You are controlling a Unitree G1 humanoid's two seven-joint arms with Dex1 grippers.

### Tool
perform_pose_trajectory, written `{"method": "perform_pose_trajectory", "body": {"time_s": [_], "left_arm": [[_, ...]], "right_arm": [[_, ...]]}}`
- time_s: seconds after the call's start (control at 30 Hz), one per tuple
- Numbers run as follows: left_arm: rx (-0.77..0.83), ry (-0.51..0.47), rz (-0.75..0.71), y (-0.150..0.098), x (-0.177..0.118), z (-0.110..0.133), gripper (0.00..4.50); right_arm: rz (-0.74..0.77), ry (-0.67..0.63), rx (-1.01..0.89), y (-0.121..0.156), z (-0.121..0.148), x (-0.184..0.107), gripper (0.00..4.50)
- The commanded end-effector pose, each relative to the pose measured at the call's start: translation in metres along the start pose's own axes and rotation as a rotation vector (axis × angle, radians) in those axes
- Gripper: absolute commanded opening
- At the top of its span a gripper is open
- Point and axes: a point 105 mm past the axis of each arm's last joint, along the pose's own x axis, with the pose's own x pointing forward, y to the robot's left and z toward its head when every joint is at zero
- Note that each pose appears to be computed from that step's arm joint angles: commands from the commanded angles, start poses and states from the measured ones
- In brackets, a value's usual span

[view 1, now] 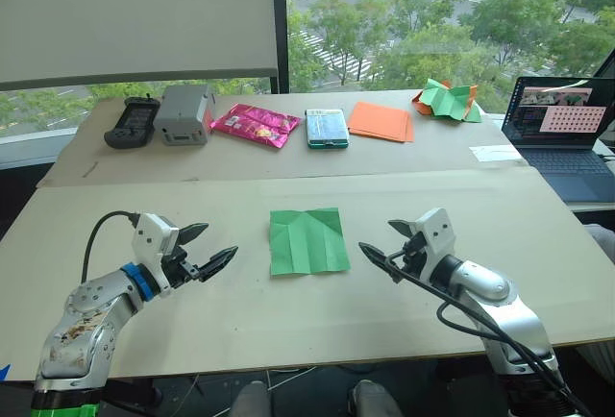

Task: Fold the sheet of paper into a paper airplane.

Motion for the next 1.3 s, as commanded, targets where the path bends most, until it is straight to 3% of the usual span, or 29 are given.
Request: {"method": "perform_pose_trajectory", "body": {"time_s": [0.03, 0.47, 0.67, 0.93, 1.23, 1.3], "left_arm": [[0.037, -0.036, -0.007, 0.0, 0.0, 0.014, 4.5], [0.037, -0.004, -0.06, -0.01, 0.016, 0.009, 4.5], [0.138, 0.019, -0.13, -0.02, 0.049, 0.004, 2.65], [0.268, 0.074, -0.219, -0.033, 0.113, -0.006, 0.02], [0.322, 0.232, -0.335, -0.051, 0.129, -0.048, 0.02], [0.342, 0.273, -0.341, -0.05, 0.127, -0.058, 0.0]], "right_arm": [[-0.004, -0.062, -0.033, 0.001, 0.016, -0.002, 4.48], [0.017, -0.05, -0.032, 0.006, 0.016, -0.002, 4.48], [0.019, -0.048, -0.03, 0.009, 0.015, 0.0, 4.5], [0.026, -0.045, -0.034, 0.013, 0.014, 0.003, 4.5], [0.039, -0.037, -0.034, 0.023, 0.014, 0.001, 4.5], [0.055, -0.025, -0.039, 0.026, 0.013, 0.0, 3.97]]}}
